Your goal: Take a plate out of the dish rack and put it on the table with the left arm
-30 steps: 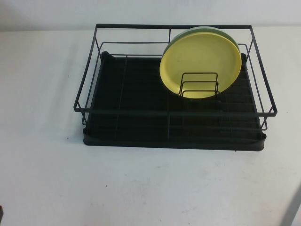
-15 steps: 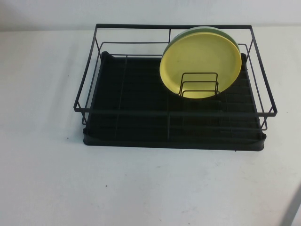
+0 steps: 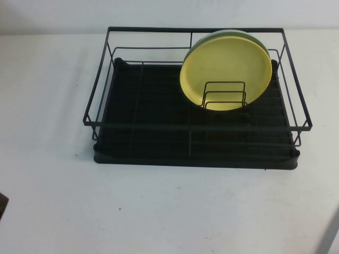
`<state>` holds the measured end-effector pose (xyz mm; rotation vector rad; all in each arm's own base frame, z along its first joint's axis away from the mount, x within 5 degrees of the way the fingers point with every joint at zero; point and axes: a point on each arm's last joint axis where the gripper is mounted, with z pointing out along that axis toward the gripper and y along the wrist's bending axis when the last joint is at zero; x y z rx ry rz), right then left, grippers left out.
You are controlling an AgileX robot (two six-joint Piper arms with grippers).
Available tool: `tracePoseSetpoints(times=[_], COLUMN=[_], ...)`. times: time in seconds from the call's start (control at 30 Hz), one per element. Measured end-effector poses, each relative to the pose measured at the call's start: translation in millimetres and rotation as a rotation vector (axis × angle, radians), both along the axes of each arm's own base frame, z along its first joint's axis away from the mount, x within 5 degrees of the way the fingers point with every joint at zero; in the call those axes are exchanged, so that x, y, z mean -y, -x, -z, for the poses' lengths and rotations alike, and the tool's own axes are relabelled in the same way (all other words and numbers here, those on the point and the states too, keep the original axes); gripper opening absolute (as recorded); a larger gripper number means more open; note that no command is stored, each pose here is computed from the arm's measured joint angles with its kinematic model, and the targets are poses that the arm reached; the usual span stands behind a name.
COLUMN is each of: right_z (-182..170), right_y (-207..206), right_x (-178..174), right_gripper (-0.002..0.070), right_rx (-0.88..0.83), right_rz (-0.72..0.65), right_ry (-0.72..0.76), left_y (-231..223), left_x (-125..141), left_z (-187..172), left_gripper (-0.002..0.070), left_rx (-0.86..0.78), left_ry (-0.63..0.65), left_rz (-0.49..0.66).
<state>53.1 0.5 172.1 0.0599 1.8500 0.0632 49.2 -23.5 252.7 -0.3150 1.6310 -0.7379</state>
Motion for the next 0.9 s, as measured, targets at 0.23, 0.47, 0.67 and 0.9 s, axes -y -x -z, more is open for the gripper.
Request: tracePoseSetpoints(times=[0.23,0.47,0.67,0.9], right_z=[0.0,0.0,0.0,0.0], right_y=[0.0,0.0,0.0,0.0], right_x=[0.0,0.0,0.0,0.0], right_gripper=[-0.0020,-0.0021,-0.0020,-0.0020], right_rx=[0.000,0.000,0.000,0.000], right_rz=[0.000,0.000,0.000,0.000], right_ry=[0.000,0.000,0.000,0.000], left_y=[-22.0,-82.4,-144.0,-199.3], left_x=[25.4,34.2,40.3,70.1], left_z=[-82.4,-139.2,-161.4,-158.8], left_gripper=[-0.0004,-0.0004,0.0072,0.0333], left_rx=[-0.163,-0.104,-0.016,0.192], left_ry=[-0.558,-0.870,-0.985,-1.089], left_rz=[0.434,0.663,0.735,0.850])
